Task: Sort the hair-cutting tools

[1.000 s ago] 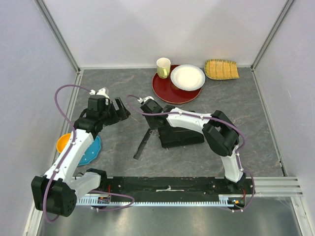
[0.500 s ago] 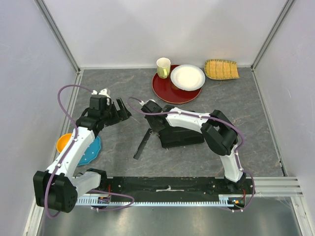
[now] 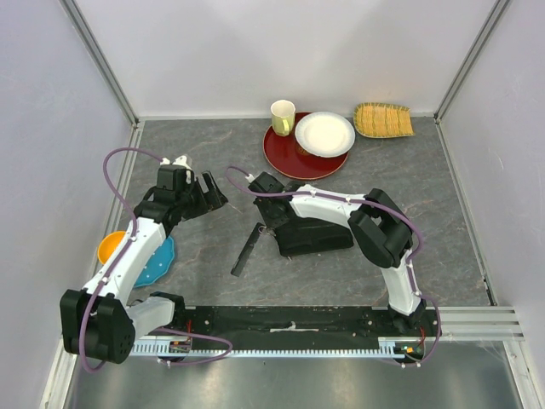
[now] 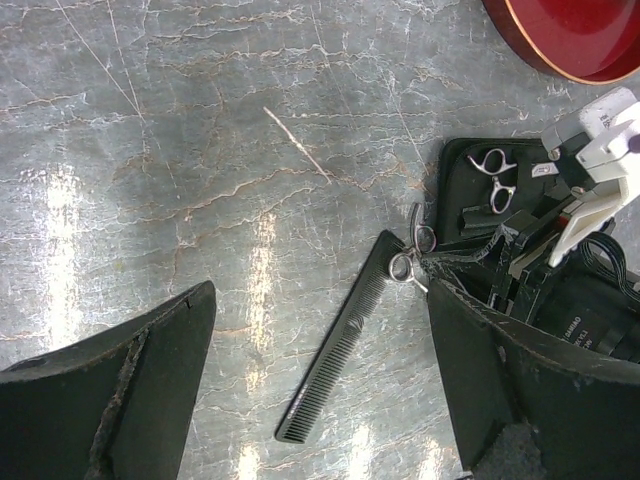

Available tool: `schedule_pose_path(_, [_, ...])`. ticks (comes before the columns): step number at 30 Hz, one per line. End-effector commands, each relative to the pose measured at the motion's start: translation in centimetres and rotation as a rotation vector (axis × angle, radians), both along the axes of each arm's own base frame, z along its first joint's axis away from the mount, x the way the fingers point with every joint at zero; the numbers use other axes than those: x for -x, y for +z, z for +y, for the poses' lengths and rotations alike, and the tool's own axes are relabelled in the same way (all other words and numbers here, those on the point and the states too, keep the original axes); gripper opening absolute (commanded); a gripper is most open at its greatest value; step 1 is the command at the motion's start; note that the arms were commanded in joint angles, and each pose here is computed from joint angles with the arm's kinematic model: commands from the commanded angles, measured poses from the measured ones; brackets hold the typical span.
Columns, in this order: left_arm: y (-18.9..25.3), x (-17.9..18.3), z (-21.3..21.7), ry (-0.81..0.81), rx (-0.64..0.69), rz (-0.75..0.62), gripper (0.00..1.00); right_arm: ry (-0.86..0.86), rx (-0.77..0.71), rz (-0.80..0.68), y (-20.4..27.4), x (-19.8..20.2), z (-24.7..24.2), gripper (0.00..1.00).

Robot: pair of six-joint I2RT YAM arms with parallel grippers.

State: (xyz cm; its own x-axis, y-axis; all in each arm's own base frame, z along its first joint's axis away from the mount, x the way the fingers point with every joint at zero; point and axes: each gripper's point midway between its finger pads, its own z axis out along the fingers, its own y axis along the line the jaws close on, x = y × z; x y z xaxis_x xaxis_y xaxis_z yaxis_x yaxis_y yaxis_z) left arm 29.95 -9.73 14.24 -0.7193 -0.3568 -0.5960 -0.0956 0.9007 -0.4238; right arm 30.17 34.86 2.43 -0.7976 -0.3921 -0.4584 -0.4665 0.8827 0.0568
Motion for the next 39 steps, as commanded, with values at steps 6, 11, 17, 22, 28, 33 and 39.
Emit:
schedule_pose_path(6, [0.7, -0.7, -0.2, -0.004, 0.026, -0.036, 0.92, 0.031, 0.067, 0.092, -3.2, 1.5, -1.2, 0.24])
schedule_pose_path(11, [0.6, -0.8, -0.3, -0.009, 0.028, -0.033, 0.92, 0.040, 0.073, 0.110, -3.5, 2.0, -1.2, 0.24])
schedule_pose_path(17, [0.4, -0.9, -0.3, -0.012, 0.032, -0.026, 0.92, 0.062, 0.080, 0.119, -3.8, 3.3, -0.4, 0.23])
schedule_pose_path(22, [0.3, -0.8, -0.4, -0.014, 0.037, -0.023, 0.91, 0.055, 0.082, 0.128, -4.0, 4.1, -0.2, 0.23])
schedule_pose_path(28, [0.4, -0.7, -0.4, -0.010, 0.042, -0.023, 0.91, 0.055, 0.088, 0.124, -4.0, 4.4, -0.1, 0.23])
schedule_pose_path(33, [0.4, -0.7, -0.3, -0.006, 0.044, -0.020, 0.91, 0.042, 0.116, 0.117, -4.5, 4.1, -0.4, 0.18])
schedule_pose_path(39, [0.8, -0.4, 0.2, 0.022, 0.036, -0.029, 1.00, -0.013, 0.058, 0.044, -2.5, 3.1, -0.1, 0.00])
